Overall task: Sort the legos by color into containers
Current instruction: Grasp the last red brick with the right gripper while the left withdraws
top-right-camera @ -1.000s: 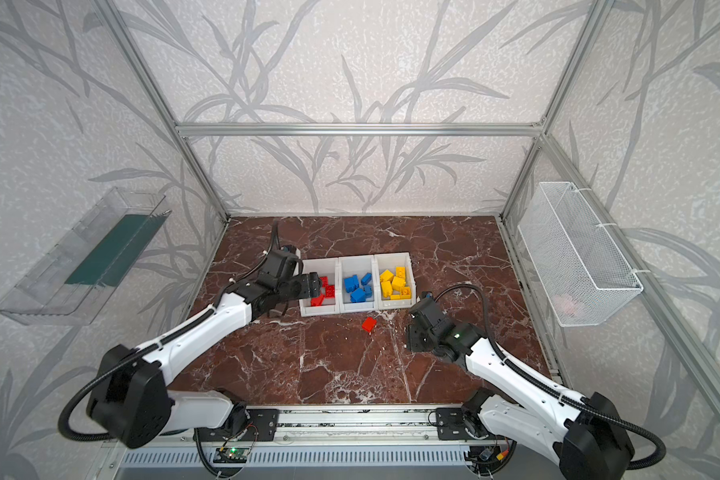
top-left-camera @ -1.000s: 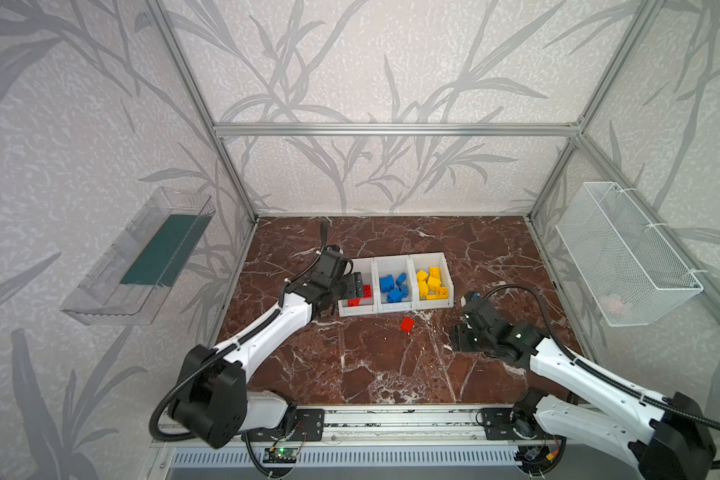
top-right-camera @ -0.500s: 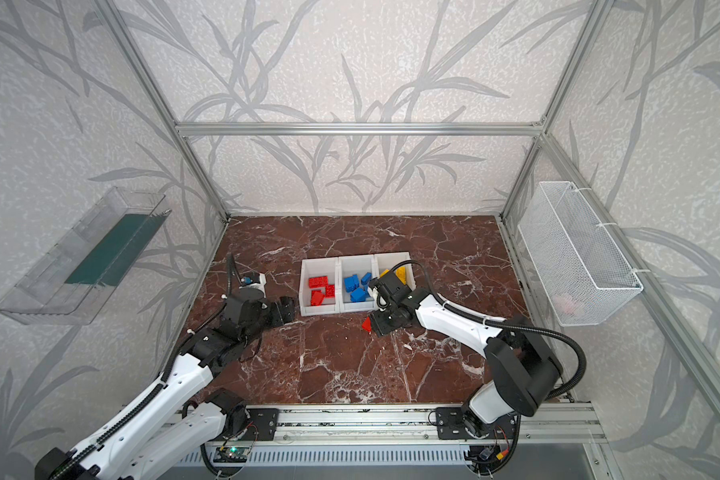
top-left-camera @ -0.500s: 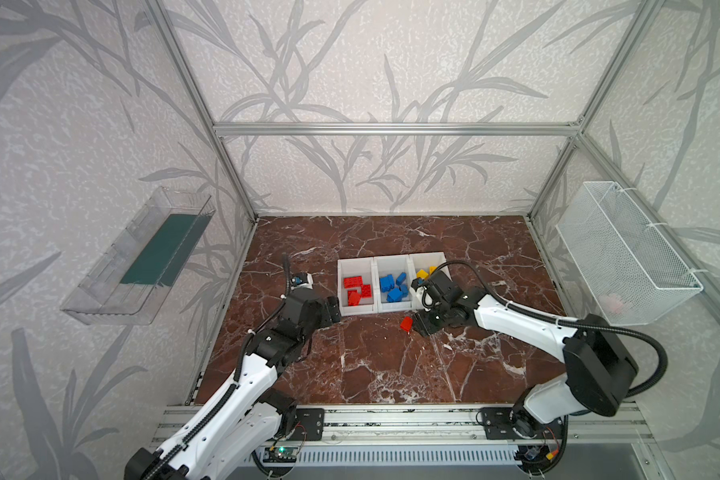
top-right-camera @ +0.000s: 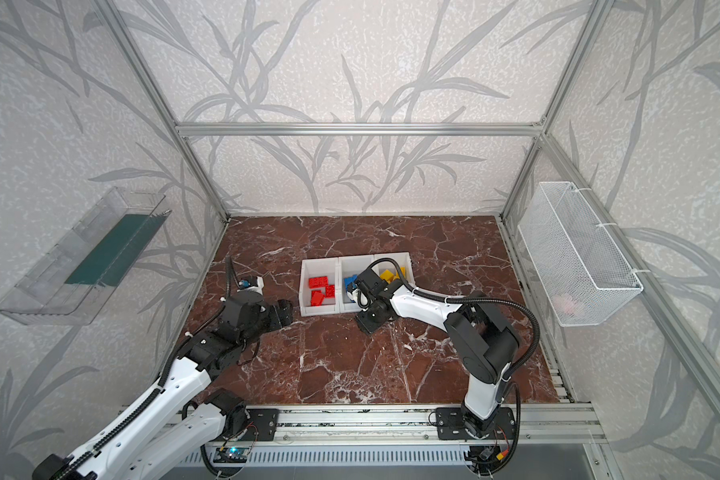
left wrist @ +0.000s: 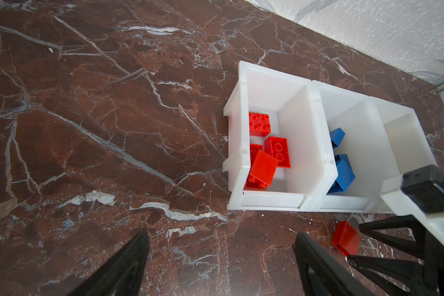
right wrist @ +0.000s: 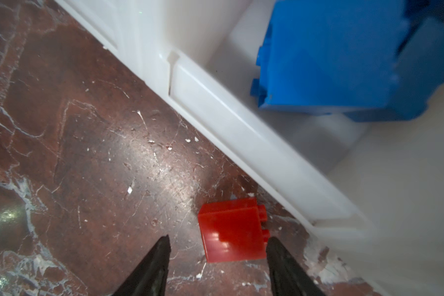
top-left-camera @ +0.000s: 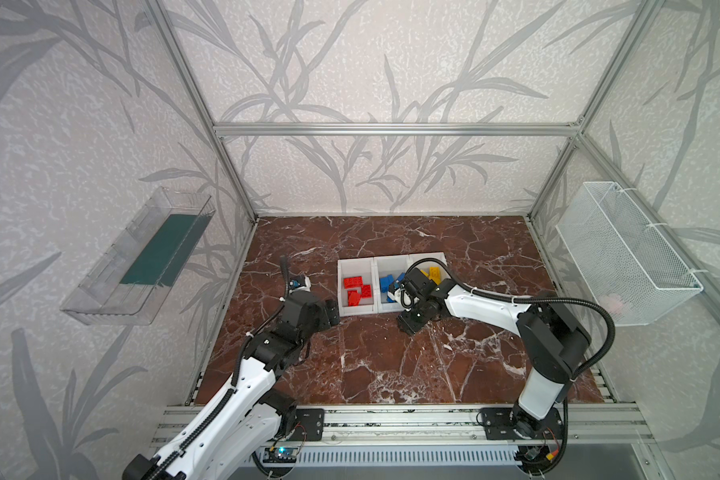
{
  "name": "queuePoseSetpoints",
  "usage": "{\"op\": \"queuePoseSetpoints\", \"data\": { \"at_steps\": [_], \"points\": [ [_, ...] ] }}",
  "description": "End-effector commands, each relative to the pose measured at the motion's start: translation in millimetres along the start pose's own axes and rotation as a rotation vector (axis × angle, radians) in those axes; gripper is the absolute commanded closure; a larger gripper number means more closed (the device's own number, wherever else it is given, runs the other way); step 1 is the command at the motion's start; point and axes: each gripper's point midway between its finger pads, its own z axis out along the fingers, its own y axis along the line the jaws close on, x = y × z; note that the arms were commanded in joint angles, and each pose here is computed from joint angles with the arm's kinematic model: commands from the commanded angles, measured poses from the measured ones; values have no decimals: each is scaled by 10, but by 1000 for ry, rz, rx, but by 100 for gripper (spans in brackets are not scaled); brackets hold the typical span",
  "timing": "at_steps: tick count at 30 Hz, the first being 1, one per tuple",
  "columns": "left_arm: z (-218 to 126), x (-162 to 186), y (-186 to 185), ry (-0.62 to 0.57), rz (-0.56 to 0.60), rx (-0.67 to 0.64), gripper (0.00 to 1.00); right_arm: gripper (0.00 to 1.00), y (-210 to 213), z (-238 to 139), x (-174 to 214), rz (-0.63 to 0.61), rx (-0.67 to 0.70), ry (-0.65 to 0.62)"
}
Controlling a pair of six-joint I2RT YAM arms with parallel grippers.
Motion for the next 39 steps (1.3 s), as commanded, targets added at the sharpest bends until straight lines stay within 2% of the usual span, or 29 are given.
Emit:
{"op": "queuePoseSetpoints", "data": {
  "at_steps": [1, 14, 21, 29, 35, 39],
  "points": [
    [-24, 20, 90, -5, -1, -33, 9, 40, 18, 18, -32, -24, -2, 6],
    [-3, 55, 75, 9, 2, -24, 9, 44, -43, 171, 56, -19, 54, 57],
    [5, 63, 76, 14, -2, -24, 9, 60, -15, 152, 69, -15, 69, 42],
    [2, 64, 101, 7, -16, -35, 9, 66, 226, 22, 68, -54, 77, 14],
    [-31, 78, 152, -2, -43, -50, 9, 67, 445, -351, -274, -92, 34, -103],
    [-67, 107, 215, -24, -76, -55, 9, 67, 545, -679, -767, -139, 29, -228]
  ]
}}
